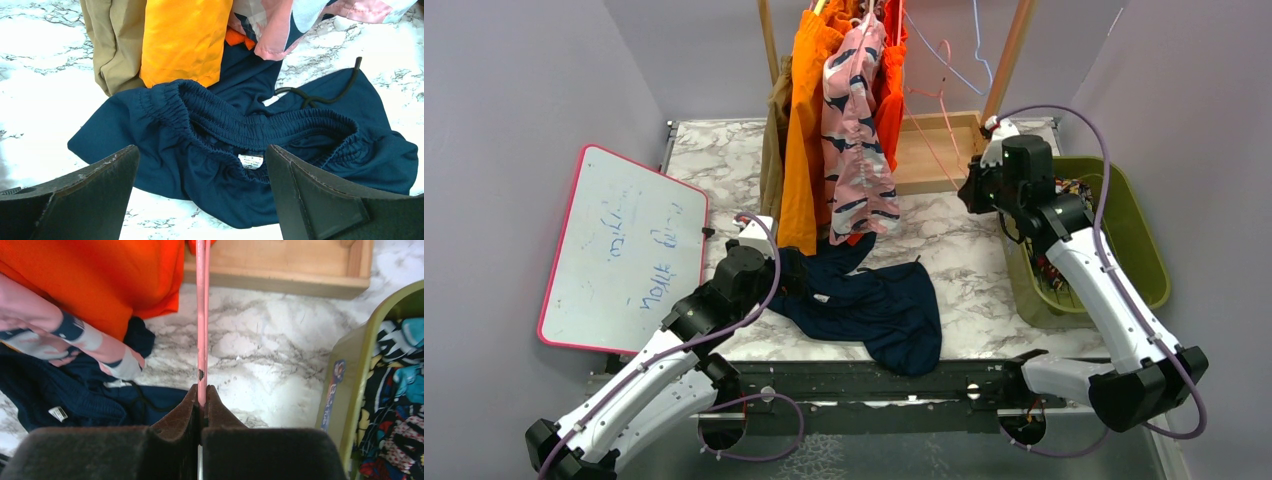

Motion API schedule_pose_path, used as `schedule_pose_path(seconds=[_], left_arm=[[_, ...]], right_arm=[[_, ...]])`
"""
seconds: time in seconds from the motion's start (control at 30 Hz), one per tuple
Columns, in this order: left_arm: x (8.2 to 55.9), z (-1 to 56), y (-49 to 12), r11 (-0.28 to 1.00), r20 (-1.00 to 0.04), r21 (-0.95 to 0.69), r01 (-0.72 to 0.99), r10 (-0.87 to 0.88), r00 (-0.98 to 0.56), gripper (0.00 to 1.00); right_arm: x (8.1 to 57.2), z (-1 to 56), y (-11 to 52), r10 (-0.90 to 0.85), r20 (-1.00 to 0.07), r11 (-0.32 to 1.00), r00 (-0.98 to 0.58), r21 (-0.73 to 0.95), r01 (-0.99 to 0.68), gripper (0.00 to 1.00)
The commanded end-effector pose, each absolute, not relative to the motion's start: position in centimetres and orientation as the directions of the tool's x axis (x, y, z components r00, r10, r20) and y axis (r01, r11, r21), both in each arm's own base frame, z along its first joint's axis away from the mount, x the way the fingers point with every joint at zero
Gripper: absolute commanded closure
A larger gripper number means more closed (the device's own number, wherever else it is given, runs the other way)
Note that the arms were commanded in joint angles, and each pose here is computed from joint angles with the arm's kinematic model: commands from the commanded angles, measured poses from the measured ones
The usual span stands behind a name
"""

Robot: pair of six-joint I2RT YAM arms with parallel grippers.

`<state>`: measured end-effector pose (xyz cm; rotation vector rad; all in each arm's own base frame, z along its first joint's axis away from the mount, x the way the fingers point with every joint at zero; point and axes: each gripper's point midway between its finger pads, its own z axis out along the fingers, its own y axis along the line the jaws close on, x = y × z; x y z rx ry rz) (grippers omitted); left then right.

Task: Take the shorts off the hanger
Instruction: Place the hanger on the clothes rod.

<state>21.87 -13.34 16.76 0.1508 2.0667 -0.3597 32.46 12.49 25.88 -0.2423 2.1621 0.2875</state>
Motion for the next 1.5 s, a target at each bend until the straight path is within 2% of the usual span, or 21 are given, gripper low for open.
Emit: schedule_pose_path(seconds=[0.0, 0.43, 0.73, 1.0, 1.47], left_arm=[[22.4, 17.6, -13.1, 0.952, -0.882, -0.191, 0.239, -0.061, -0.467, 0.01], [22.4, 17.5, -13.1, 0.952, -0.881, -0.191, 0.238, -0.059, -0.469, 0.01], [22.4, 17.6, -13.1, 0.952, -0.883, -0.192, 0.239, -0.061, -0.466, 0.01], [22.4, 17.7, -13.0, 0.952, -0.885, -0.190, 0.239, -0.061, -0.462, 0.01], [22.4, 17.8, -13.1, 0.950, -0.887, -0.192, 0.246, -0.061, -0.459, 0.01]], right_arm=[[34.8, 30.6, 11.6, -0.041, -0.897, 0.970, -0.440, 0.069, -0.232, 0.99], [35.9, 30.6, 12.3, -0.055, -0.892, 0.966, -0.449, 0.066, -0.249, 0.99], [38.1, 34.2, 11.2, -0.059, -0.913, 0.984, -0.403, 0.014, -0.176, 0.99], [38.6, 39.0, 12.4, -0.022, -0.946, 0.973, -0.325, 0.054, -0.223, 0.99], [41.9, 41.4, 13.5, -0.056, -0.943, 0.972, -0.327, 0.024, -0.234, 0.99]])
